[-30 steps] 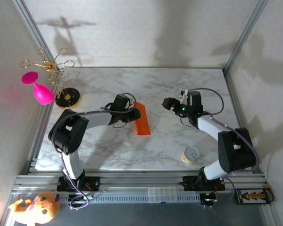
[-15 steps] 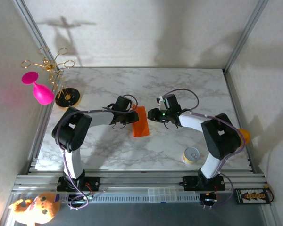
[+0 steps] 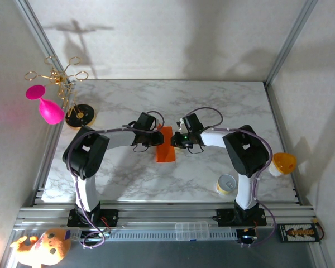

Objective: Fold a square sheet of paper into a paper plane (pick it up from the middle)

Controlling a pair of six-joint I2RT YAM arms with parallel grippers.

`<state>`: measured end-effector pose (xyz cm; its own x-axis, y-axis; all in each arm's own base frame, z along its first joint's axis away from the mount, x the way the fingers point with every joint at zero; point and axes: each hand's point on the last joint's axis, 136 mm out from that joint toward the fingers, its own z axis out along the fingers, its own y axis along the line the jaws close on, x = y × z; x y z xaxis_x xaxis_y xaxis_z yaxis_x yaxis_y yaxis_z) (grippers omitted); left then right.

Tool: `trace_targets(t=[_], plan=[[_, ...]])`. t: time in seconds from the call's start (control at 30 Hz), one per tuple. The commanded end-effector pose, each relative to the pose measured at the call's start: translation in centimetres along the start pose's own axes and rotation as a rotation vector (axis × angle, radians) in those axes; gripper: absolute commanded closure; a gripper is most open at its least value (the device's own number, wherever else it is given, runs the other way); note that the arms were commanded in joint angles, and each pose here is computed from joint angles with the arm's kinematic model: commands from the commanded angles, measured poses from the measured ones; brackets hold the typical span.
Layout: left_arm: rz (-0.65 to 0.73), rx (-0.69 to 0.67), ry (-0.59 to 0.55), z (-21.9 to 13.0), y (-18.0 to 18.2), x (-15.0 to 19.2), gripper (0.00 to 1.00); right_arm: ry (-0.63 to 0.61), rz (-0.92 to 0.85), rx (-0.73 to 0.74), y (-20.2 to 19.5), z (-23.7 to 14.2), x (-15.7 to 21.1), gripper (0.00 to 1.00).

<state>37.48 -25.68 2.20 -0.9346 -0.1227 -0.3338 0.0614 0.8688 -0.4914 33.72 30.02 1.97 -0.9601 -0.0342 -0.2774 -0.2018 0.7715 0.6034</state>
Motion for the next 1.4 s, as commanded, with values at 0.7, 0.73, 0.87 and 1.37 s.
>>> trace_targets(t=[0.7, 0.73, 0.87, 1.37], plan=[[-0.128, -0.173, 0.000, -0.6, 2.1, 1.7, 0.48, 0.066, 0.247, 0.113, -1.8, 1.0, 3.2, 0.83], [-0.128, -0.178, 0.001, -0.5, 2.1, 1.6, 0.49, 0.064, 0.244, 0.106, -1.6, 0.9, 3.0, 0.82], [-0.145, -0.231, 0.009, -0.2, 3.3, 2.1, 0.55, 0.025, 0.217, 0.058, -0.1, -0.1, 1.4, 0.75], [-0.172, -0.377, 0.060, 0.7, 6.9, 4.6, 0.65, -0.178, 0.274, 0.002, -0.7, -4.7, -2.0, 0.61]])
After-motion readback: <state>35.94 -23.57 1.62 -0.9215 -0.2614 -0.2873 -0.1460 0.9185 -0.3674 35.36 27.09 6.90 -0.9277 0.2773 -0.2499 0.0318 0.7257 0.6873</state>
